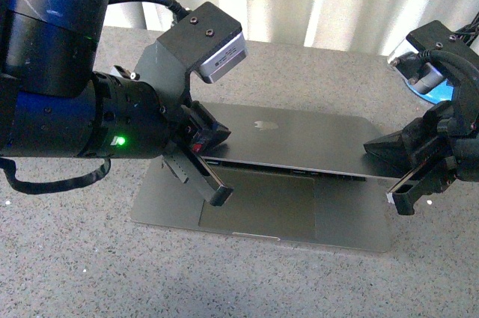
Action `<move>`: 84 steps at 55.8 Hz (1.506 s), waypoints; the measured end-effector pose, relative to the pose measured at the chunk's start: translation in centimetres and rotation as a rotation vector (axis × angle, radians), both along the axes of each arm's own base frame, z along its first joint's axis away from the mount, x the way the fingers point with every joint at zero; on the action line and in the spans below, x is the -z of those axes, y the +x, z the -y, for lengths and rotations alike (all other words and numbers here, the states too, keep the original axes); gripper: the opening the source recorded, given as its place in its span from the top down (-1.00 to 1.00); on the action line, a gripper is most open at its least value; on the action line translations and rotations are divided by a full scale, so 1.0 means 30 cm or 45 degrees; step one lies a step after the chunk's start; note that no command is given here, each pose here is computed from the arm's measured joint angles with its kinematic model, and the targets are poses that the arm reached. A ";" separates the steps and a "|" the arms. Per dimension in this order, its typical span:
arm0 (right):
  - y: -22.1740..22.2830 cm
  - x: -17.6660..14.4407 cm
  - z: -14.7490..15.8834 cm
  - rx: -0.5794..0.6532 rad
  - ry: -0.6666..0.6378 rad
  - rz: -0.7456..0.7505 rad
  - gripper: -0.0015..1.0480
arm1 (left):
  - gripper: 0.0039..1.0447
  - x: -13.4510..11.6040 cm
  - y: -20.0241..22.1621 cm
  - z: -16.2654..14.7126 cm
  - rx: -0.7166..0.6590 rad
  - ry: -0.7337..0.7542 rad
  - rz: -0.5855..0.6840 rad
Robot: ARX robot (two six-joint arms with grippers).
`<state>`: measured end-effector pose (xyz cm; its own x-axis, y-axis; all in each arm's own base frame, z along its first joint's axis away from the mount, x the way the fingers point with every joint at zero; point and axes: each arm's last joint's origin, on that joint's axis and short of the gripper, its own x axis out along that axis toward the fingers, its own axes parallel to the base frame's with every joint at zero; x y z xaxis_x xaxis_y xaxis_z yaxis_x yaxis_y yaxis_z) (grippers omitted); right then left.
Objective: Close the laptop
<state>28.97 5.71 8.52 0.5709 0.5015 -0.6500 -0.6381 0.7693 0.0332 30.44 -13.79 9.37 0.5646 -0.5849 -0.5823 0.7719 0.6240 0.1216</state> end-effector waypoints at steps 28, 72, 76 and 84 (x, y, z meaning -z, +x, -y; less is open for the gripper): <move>-0.006 0.023 0.003 0.003 -0.015 -0.019 0.98 | 0.94 0.038 -0.025 -0.012 -0.027 -0.040 -0.035; -0.013 0.068 0.019 -0.003 -0.041 -0.048 0.98 | 0.94 0.109 -0.053 -0.042 -0.149 -0.140 -0.068; -0.012 0.072 0.021 -0.003 -0.043 -0.051 0.98 | 0.94 0.115 -0.051 -0.044 -0.159 -0.148 -0.070; -0.013 0.087 0.029 -0.002 -0.048 -0.065 0.98 | 0.94 0.140 -0.049 -0.051 -0.182 -0.156 -0.093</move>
<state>28.59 4.84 5.90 0.5355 0.4770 -0.6970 -0.6375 0.7696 0.0368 28.96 -12.25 5.18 0.6062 -0.5708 -0.5539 0.6781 0.7348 -0.0151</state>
